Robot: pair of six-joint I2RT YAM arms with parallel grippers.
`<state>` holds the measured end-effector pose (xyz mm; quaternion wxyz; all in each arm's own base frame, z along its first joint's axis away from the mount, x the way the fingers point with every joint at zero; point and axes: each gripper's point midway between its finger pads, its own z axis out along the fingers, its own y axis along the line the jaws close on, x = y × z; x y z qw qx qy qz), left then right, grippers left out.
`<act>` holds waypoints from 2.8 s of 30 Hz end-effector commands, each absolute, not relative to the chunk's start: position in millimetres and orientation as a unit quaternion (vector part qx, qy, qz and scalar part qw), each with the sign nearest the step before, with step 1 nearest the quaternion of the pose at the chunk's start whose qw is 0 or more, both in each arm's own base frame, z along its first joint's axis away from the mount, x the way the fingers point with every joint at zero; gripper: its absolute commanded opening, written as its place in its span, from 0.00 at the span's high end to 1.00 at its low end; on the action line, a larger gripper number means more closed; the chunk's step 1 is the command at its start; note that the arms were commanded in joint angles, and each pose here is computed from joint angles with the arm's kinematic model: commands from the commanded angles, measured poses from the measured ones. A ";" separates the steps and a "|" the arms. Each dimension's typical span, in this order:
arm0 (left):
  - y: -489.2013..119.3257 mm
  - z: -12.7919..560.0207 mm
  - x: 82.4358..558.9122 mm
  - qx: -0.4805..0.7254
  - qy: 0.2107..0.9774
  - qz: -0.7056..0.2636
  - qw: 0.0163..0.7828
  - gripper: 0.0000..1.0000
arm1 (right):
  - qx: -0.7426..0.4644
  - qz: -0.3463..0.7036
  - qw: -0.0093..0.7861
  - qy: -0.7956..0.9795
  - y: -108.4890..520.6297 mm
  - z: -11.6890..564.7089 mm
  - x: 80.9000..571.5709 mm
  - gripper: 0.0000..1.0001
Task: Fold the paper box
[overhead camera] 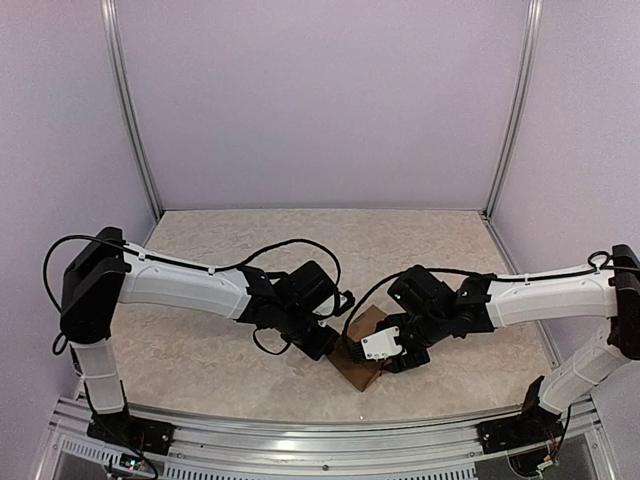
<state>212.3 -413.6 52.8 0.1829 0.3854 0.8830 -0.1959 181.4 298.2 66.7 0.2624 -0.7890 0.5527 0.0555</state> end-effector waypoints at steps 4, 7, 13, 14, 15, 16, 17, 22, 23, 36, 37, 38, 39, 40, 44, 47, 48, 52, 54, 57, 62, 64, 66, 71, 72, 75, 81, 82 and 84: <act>-450.4 86.0 215.5 0.394 0.853 -0.265 0.217 0.98 | -0.791 0.052 0.194 0.577 275.6 30.8 164.1 0.44; -450.2 85.1 214.4 0.395 0.851 -0.266 0.220 0.98 | -0.790 0.058 0.187 0.581 276.4 28.9 162.4 0.44; -456.4 94.5 214.2 0.396 0.848 -0.275 0.221 0.98 | -0.796 0.056 0.179 0.576 272.1 28.5 159.5 0.45; -457.1 97.0 215.2 0.395 0.848 -0.275 0.221 0.98 | -0.797 0.054 0.179 0.574 271.6 29.9 159.4 0.45; -458.3 99.4 215.5 0.396 0.848 -0.275 0.220 0.98 | -0.797 0.053 0.183 0.573 271.5 32.2 160.2 0.45; -458.9 101.7 216.2 0.396 0.849 -0.274 0.220 0.98 | -0.798 0.052 0.185 0.571 271.3 34.1 160.3 0.45; -458.8 101.8 216.3 0.396 0.850 -0.273 0.215 0.98 | -0.798 0.051 0.189 0.570 271.6 36.5 161.2 0.45; -461.2 101.2 216.4 0.397 0.853 -0.276 0.196 0.98 | -0.802 0.047 0.187 0.565 269.9 36.8 161.0 0.45; -462.2 101.0 217.0 0.397 0.854 -0.277 0.192 0.98 | -0.804 0.050 0.184 0.563 269.6 35.5 159.1 0.45; -461.6 87.0 226.9 0.384 0.864 -0.287 0.157 0.97 | -0.797 0.043 0.187 0.573 268.9 27.8 162.8 0.46; -461.8 85.6 226.8 0.383 0.864 -0.287 0.155 0.96 | -0.797 0.042 0.187 0.573 268.0 27.5 162.4 0.46; -461.7 85.3 227.6 0.382 0.864 -0.289 0.154 0.96 | -0.798 0.040 0.186 0.572 266.5 26.6 162.4 0.46; -461.6 84.4 228.3 0.380 0.865 -0.289 0.153 0.96 | -0.798 0.038 0.186 0.572 266.2 26.4 162.6 0.46; -461.1 84.0 229.3 0.379 0.866 -0.290 0.151 0.96 | -0.798 0.037 0.188 0.571 266.1 26.6 163.1 0.46; -462.4 84.8 233.3 0.373 0.868 -0.295 0.145 0.96 | -0.797 0.045 0.190 0.572 268.8 28.4 161.7 0.46; -464.7 89.7 240.8 0.372 0.872 -0.283 0.150 0.96 | -0.797 0.048 0.187 0.573 269.7 28.6 160.9 0.46; -465.9 89.5 241.6 0.374 0.871 -0.280 0.150 0.96 | -0.797 0.049 0.187 0.573 270.0 28.9 160.8 0.46; -466.9 86.1 244.4 0.376 0.871 -0.277 0.150 0.95 | -0.797 0.043 0.183 0.574 267.4 25.9 161.3 0.46; -463.2 80.0 244.7 0.372 0.876 -0.271 0.146 0.94 | -0.796 0.040 0.182 0.576 265.7 24.9 161.9 0.46; -455.2 69.5 241.1 0.364 0.881 -0.266 0.140 0.93 | -0.794 0.038 0.183 0.579 265.0 24.8 162.2 0.46; -443.5 61.2 236.3 0.358 0.885 -0.263 0.139 0.89 | -0.792 0.039 0.187 0.580 267.1 28.4 163.2 0.47; -443.3 64.4 238.7 0.359 0.883 -0.262 0.151 0.87 | -0.791 0.038 0.186 0.581 267.0 27.6 163.7 0.47; -444.0 70.4 242.1 0.360 0.880 -0.261 0.168 0.85 | -0.791 0.038 0.183 0.583 266.9 26.6 164.0 0.47; -442.9 88.8 247.0 0.361 0.873 -0.242 0.223 0.70 | -0.790 0.039 0.182 0.584 267.0 26.3 163.6 0.47; -440.5 90.1 246.9 0.358 0.873 -0.233 0.234 0.69 | -0.790 0.038 0.182 0.584 266.6 25.6 163.6 0.47; -429.6 100.8 242.4 0.333 0.878 -0.218 0.267 0.62 | -0.790 0.038 0.179 0.585 266.2 23.6 163.6 0.47; -396.3 84.1 198.2 0.295 0.890 -0.212 0.275 0.60 | -0.789 0.038 0.181 0.586 266.2 24.7 163.4 0.47; -391.0 76.2 191.6 0.287 0.897 -0.205 0.267 0.60 | -0.789 0.038 0.182 0.586 266.1 25.1 163.7 0.46; -385.0 60.2 183.3 0.253 0.912 -0.213 0.241 0.61 | -0.789 0.038 0.182 0.586 266.4 25.0 163.8 0.46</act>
